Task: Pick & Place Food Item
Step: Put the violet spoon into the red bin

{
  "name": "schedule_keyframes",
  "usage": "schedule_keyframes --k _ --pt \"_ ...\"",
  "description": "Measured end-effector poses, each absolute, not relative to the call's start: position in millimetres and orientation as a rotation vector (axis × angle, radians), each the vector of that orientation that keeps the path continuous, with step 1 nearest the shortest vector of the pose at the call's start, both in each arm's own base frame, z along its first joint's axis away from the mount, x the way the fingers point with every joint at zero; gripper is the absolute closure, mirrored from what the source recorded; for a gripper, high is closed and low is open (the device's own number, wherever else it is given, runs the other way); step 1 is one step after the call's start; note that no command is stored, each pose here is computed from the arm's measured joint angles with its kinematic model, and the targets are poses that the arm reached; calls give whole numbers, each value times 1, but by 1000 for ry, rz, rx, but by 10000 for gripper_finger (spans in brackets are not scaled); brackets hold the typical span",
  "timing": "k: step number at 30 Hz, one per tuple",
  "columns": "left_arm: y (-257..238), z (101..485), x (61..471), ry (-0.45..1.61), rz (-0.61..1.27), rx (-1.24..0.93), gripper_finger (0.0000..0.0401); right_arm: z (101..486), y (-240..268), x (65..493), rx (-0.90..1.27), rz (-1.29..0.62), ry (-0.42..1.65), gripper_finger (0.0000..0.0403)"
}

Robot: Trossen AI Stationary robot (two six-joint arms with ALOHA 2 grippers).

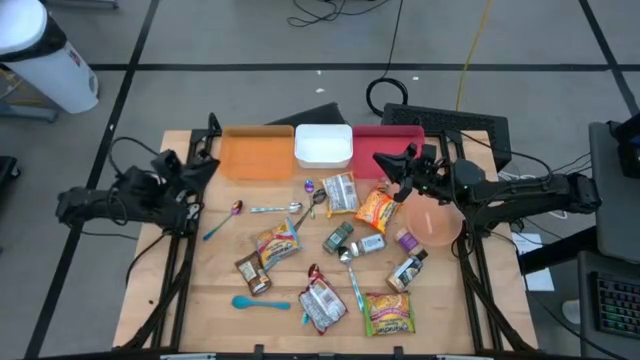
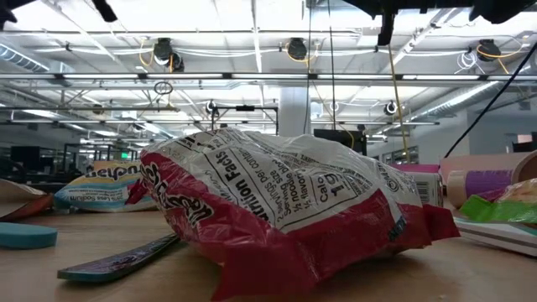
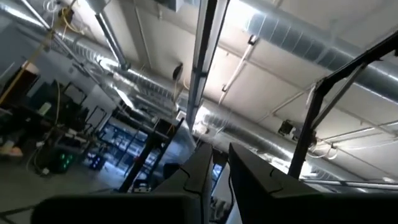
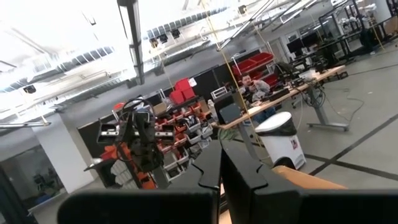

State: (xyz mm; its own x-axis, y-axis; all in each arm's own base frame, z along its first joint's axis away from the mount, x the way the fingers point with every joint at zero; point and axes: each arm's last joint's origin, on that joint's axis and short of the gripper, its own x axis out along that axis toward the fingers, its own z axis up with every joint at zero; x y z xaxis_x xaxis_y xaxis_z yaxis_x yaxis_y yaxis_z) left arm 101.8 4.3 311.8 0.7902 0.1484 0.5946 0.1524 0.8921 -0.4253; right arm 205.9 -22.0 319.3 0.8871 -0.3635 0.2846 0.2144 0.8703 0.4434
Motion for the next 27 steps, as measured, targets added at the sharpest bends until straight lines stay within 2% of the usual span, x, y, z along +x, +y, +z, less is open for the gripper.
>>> schedule_keyframes --k 4,11,20,23,27 --pt "4 326 115 -582 32 -430 341 320 -22 206 414 -308 -379 403" --pt "6 355 136 -260 177 -288 341 320 -22 206 462 -299 -391 403" --pt "8 381 144 -288 184 -278 339 316 -22 207 518 -300 -359 402" --pt "10 379 145 -268 166 -328 324 316 -22 207 518 -300 -356 393" --pt "14 369 147 -171 155 -433 281 316 -22 207 518 -300 -356 368"
